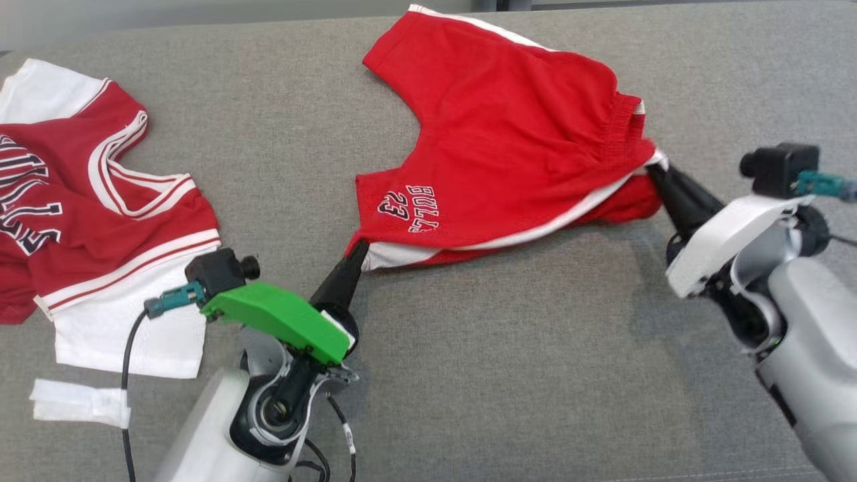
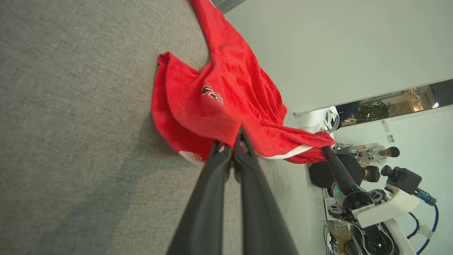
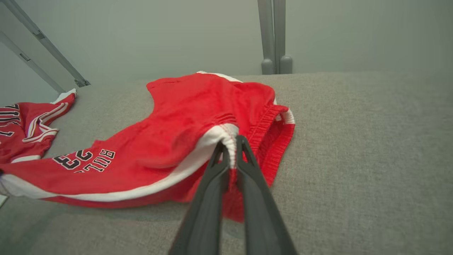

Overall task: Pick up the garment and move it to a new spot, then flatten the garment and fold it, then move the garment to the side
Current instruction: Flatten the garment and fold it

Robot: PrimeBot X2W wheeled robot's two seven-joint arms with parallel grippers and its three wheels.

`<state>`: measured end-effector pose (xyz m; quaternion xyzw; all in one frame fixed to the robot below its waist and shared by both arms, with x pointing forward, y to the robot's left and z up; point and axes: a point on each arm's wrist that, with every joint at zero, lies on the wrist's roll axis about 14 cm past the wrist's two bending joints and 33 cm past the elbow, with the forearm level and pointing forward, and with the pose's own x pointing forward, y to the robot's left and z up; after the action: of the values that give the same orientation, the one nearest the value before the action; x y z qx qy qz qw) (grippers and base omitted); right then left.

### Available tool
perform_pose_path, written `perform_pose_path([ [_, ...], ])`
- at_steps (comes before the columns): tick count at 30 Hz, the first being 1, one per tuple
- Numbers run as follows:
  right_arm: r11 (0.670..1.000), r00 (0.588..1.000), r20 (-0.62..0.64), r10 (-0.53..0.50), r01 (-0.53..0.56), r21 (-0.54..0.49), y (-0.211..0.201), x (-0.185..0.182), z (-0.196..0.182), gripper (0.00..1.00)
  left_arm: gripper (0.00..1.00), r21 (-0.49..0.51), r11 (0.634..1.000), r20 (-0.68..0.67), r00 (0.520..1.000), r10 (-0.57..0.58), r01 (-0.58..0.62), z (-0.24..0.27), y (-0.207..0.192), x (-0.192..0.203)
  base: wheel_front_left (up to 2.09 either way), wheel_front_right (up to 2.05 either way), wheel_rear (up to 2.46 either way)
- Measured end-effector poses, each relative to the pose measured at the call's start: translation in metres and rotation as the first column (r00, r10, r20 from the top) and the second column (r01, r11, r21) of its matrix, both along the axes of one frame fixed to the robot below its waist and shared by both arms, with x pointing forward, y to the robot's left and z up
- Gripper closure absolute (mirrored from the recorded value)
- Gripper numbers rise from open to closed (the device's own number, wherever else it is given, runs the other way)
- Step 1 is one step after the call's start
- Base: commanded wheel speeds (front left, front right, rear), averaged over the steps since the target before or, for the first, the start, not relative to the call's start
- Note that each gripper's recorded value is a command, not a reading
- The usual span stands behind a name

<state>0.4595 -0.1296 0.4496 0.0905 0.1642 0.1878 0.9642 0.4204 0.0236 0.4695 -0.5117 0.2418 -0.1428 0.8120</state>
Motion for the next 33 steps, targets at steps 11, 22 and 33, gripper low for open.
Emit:
perform_pose_path([
  [11,0.999,0.999,-0.053,0.009,-0.007,0.032,0.009,-0.044,-0.039,1.0,1.0,0.095,0.988,0.08,0.989,-0.126,0.119,-0.015,-0.012,-0.016,0.0,0.0,0.0],
  [22,0.996,0.99,-0.116,-0.075,0.08,0.04,-0.009,-0.098,-0.065,1.0,1.0,0.243,0.953,0.025,0.981,-0.191,0.179,-0.052,0.003,-0.057,0.0,0.0,0.0],
  [33,0.997,0.986,-0.149,-0.072,0.068,-0.03,-0.019,-0.131,-0.079,1.0,1.0,0.288,0.909,0.003,0.949,-0.315,0.301,-0.061,-0.017,-0.098,0.0,0.0,0.0],
])
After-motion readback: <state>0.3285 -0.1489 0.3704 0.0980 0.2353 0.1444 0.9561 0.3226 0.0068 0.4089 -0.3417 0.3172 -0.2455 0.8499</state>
